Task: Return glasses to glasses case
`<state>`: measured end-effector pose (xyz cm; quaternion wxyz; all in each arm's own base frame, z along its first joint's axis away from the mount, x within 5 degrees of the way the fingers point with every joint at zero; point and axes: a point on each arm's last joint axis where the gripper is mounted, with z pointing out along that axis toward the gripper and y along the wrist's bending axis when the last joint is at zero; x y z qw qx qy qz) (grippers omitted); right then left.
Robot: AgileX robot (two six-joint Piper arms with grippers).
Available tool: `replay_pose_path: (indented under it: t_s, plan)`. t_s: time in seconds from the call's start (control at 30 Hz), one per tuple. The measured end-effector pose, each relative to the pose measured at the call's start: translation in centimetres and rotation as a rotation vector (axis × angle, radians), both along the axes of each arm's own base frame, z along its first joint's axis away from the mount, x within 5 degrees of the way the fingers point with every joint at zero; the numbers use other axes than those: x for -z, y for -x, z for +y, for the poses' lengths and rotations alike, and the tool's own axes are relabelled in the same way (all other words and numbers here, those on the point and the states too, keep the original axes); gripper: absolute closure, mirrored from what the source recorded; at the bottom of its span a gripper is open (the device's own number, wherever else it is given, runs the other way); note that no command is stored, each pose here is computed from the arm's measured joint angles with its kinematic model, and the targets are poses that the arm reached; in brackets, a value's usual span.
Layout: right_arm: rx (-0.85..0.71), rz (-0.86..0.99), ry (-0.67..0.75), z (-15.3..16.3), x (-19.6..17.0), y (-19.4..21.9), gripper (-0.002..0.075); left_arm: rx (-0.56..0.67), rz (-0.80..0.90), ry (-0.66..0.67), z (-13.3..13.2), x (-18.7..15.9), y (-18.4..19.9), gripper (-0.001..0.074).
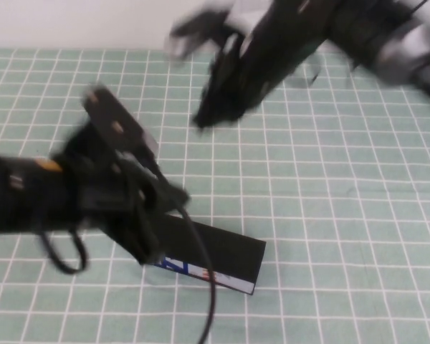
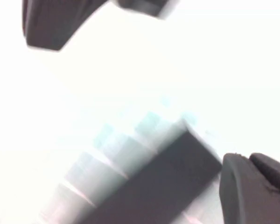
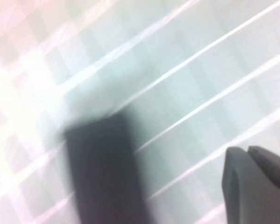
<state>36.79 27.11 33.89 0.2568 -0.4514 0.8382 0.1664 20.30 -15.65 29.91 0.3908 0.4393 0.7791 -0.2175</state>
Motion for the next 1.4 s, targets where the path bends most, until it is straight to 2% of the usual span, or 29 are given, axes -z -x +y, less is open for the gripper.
replay_pose_path:
  t_s: [0.13,0.27,0.37,0.5,0.7,0.9,1.13,1.27,1.4]
  plan:
    - [0.161,-0.19,-0.092,-3.7,-7.2,0.9,0.0739,-0.026,-0.245,0.054,1.8,-6.3,1.9,0.0738]
    - [0.241,-0.297,-0.099,-7.5,-12.2,3.6,0.0739,-0.157,-0.426,0.078,4.8,-10.4,3.1,0.0738]
    - [0.268,-0.323,-0.08,-9.8,-14.6,6.0,0.0739,-0.303,-0.51,0.057,7.5,-11.8,3.2,0.0738]
    - [0.274,-0.342,-0.089,-12.1,-16.5,9.9,0.0739,-0.446,-0.52,0.032,9.8,-12.1,3.2,0.0738]
    - [0.3,-0.44,-0.181,-15.2,-17.3,15.8,0.0739,-0.464,-0.454,-0.019,10.3,-11.5,3.3,0.0738]
    - [0.387,-0.523,-0.302,-18.3,-12.8,21.0,0.0739,-0.46,-0.422,0.01,10.1,-11.4,3.4,0.0738]
    - [0.554,-0.571,-0.351,-22.2,-3.1,25.9,0.0739,-0.457,-0.373,0.073,9.7,-11.3,3.1,0.0738]
    - [0.594,-0.579,-0.441,-23.2,1.6,27.9,0.0739,-0.441,-0.283,0.129,9.0,-10.7,2.5,0.0738]
    - [0.59,-0.57,-0.451,-23.6,5.5,28.7,0.0739,-0.413,-0.19,0.172,8.2,-9.8,1.7,0.0738]
